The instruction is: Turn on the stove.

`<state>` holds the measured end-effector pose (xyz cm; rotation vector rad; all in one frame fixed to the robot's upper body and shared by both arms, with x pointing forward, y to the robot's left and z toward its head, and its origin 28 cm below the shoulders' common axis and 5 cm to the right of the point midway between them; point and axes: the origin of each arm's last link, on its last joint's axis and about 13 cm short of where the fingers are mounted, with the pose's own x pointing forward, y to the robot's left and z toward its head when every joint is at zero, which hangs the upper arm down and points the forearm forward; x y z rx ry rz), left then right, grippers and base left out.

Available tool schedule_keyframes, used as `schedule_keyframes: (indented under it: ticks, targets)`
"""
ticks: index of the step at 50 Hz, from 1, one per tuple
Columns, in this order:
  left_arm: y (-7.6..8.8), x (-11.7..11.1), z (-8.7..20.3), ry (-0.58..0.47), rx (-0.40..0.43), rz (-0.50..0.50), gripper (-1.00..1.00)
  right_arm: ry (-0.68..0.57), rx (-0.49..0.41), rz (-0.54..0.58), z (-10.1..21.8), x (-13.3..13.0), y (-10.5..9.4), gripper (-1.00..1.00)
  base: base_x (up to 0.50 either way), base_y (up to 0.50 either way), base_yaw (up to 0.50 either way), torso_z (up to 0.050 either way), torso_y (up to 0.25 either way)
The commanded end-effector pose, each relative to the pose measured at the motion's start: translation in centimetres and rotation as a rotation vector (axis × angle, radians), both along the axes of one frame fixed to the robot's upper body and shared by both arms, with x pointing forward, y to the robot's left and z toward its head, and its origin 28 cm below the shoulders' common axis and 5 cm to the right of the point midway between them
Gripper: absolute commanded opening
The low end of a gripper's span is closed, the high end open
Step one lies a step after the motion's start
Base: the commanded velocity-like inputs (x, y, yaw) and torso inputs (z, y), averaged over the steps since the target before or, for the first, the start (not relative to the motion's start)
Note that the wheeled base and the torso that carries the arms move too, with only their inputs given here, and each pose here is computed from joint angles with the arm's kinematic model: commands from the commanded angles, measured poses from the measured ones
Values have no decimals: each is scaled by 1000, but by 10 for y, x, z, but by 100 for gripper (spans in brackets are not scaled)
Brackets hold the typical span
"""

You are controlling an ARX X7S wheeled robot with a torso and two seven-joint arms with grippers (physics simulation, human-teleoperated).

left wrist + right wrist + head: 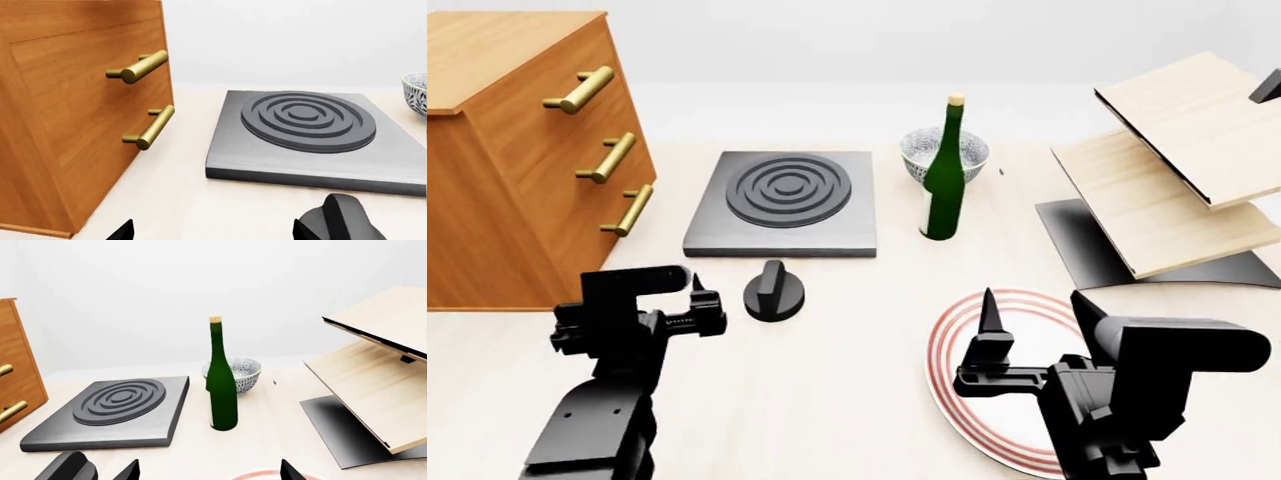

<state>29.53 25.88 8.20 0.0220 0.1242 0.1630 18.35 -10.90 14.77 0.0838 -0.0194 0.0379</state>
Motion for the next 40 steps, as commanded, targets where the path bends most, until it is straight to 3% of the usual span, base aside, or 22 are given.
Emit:
schedule_keyframes:
  ticks: [1,11,30,40]
  targets:
    - [11,20,-62,94,97,45,100,0,-5,1,-3,-2,0,100,0,0,0,0,0]
    - [3,31,-76,98,124,44,100,-3,-4,5,-3,-2,0,100,0,0,0,0,0]
    - [-18,55,-51,85,98,-6,100,13,-3,9,-9,-2,0,100,0,0,0,0,0]
    - [-47,57,-65,124,122,-89,100,15,-1,6,-9,-2,-2,100,0,0,0,0,0]
